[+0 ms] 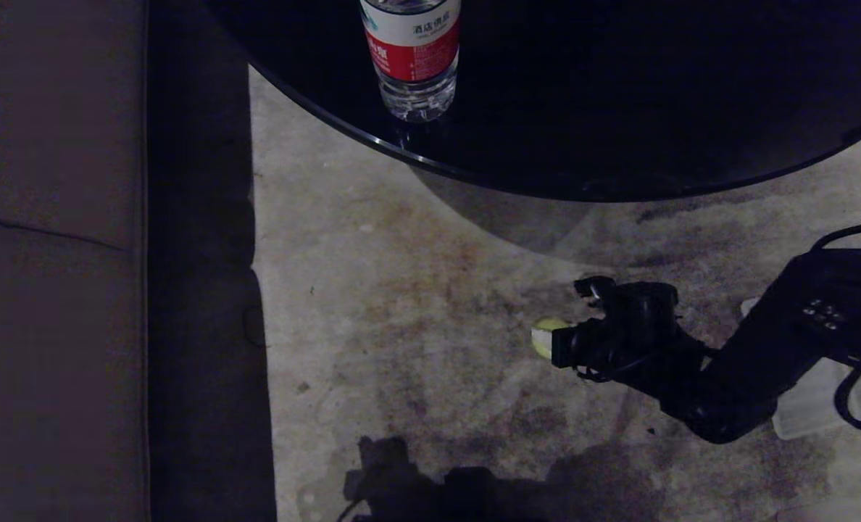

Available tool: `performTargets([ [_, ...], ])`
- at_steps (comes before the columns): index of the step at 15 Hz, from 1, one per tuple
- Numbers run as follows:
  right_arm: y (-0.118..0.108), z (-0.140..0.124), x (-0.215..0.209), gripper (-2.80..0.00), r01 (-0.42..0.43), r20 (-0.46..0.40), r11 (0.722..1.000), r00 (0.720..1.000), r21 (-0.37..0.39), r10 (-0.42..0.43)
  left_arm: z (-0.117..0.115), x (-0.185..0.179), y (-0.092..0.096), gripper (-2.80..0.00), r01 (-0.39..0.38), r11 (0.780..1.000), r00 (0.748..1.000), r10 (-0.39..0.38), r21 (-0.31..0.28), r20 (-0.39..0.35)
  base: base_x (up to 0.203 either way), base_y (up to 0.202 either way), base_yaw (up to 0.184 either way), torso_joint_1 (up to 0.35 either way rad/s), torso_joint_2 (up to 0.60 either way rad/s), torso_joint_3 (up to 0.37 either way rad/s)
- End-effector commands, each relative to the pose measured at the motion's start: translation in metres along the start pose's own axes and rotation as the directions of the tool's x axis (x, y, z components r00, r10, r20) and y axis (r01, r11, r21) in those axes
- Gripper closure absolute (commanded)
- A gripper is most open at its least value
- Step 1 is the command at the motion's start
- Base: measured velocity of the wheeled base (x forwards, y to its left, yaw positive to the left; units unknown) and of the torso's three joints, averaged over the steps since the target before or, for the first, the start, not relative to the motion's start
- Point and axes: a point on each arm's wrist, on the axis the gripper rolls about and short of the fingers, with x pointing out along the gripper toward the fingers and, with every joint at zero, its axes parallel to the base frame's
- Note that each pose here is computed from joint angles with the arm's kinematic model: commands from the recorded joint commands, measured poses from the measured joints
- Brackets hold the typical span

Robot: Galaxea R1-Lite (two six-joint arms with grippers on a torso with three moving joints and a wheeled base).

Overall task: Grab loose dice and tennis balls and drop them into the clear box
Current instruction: Put the ball in the box

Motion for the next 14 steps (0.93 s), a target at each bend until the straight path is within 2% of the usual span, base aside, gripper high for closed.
performTargets([
  [1, -0.002, 0.032, -0.05, 0.0, 0.016, 0.082, 1.0, 0.996, 0.006, -0.016, 0.0, 0.0, 0.0, 0.0, -0.001, 1.0, 1.0, 0.001, -0.001, 0.0, 0.0, 0.0, 0.0, 0.0, 0.0, 0.0],
  [10, -0.013, 0.048, -0.212, 0.0, 0.175, 0.084, 0.983, 0.98, 0.053, -0.179, 0.0, 0.0, 0.0, 0.0, -0.001, 1.0, 1.0, 0.001, 0.0, -0.001, 0.0, 0.0, 0.0, 0.0, 0.0, 0.0],
  [12, -0.014, 0.036, -0.251, 0.0, 0.229, 0.069, 0.971, 0.97, 0.067, -0.233, 0.0, 0.0, 0.0, 0.0, -0.002, 1.0, 1.0, 0.002, -0.001, 0.0, 0.0, 0.0, 0.0, 0.0, 0.0, 0.0],
  [14, -0.012, 0.014, -0.282, 0.0, 0.277, 0.05, 0.958, 0.958, 0.077, -0.281, 0.0, 0.0, 0.0, 0.0, -0.001, 1.0, 1.0, 0.001, -0.001, -0.001, 0.0, 0.0, 0.0, 0.0, 0.0, 0.0],
])
